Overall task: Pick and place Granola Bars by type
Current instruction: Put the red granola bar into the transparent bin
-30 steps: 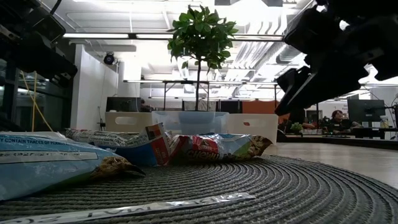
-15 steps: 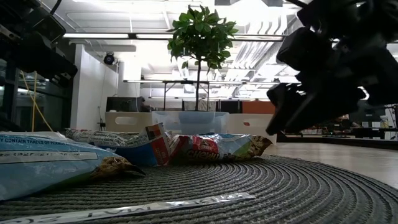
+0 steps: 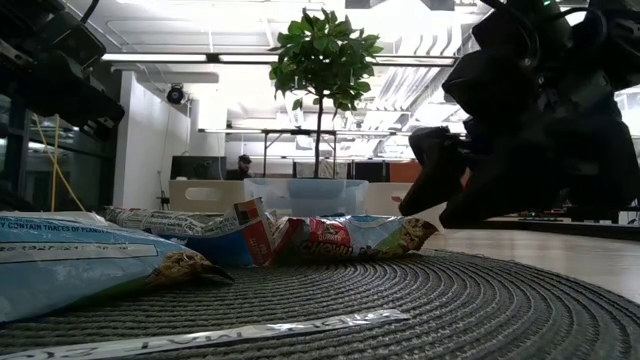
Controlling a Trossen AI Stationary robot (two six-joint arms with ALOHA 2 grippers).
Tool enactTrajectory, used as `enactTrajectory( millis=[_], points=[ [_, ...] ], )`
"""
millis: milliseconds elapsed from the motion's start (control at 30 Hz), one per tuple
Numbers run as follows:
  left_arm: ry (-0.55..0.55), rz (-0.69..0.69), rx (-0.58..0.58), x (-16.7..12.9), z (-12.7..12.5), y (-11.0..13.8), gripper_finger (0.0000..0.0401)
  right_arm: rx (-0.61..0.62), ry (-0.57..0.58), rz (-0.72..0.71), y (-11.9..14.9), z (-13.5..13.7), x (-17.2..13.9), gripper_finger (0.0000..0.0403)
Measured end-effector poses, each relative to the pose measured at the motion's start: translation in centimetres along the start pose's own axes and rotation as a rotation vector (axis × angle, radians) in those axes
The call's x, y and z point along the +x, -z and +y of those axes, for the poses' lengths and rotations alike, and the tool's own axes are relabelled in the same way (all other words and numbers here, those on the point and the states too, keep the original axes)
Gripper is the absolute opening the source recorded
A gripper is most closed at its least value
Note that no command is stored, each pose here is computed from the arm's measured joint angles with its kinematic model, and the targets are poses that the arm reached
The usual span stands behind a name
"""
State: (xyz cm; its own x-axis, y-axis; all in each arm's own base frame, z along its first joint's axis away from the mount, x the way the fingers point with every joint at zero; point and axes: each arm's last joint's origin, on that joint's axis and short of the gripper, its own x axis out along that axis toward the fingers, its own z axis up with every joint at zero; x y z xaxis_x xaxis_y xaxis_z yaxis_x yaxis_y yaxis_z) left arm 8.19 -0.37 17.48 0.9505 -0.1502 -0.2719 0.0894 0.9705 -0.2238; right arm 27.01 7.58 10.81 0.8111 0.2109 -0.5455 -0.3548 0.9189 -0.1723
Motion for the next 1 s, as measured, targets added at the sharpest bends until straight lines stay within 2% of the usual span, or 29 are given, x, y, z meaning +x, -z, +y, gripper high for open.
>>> enactTrajectory(
  millis=[300, 533, 833, 1000],
  points=[
    [0.004, 0.001, 0.0, 0.0, 0.0, 0.0, 0.0001, -0.051, -0.01, -0.007, -0.7, -0.1, 1.2, 0.022],
    [0.004, 0.001, 0.0, 0.0, 0.0, 0.0, 0.0001, -0.05, -0.105, 0.007, -0.5, 0.3, 2.7, 0.022],
    [0.003, 0.0, 0.0, 0.0, 0.0, 0.0, 0.0001, -0.044, -0.085, 0.026, -0.6, 0.2, 3.5, 0.022],
    [0.003, 0.0, 0.0, 0.0, 0.0, 0.0, 0.0001, 0.001, -0.063, 0.024, -0.9, 0.1, 3.6, 0.022]
  ],
)
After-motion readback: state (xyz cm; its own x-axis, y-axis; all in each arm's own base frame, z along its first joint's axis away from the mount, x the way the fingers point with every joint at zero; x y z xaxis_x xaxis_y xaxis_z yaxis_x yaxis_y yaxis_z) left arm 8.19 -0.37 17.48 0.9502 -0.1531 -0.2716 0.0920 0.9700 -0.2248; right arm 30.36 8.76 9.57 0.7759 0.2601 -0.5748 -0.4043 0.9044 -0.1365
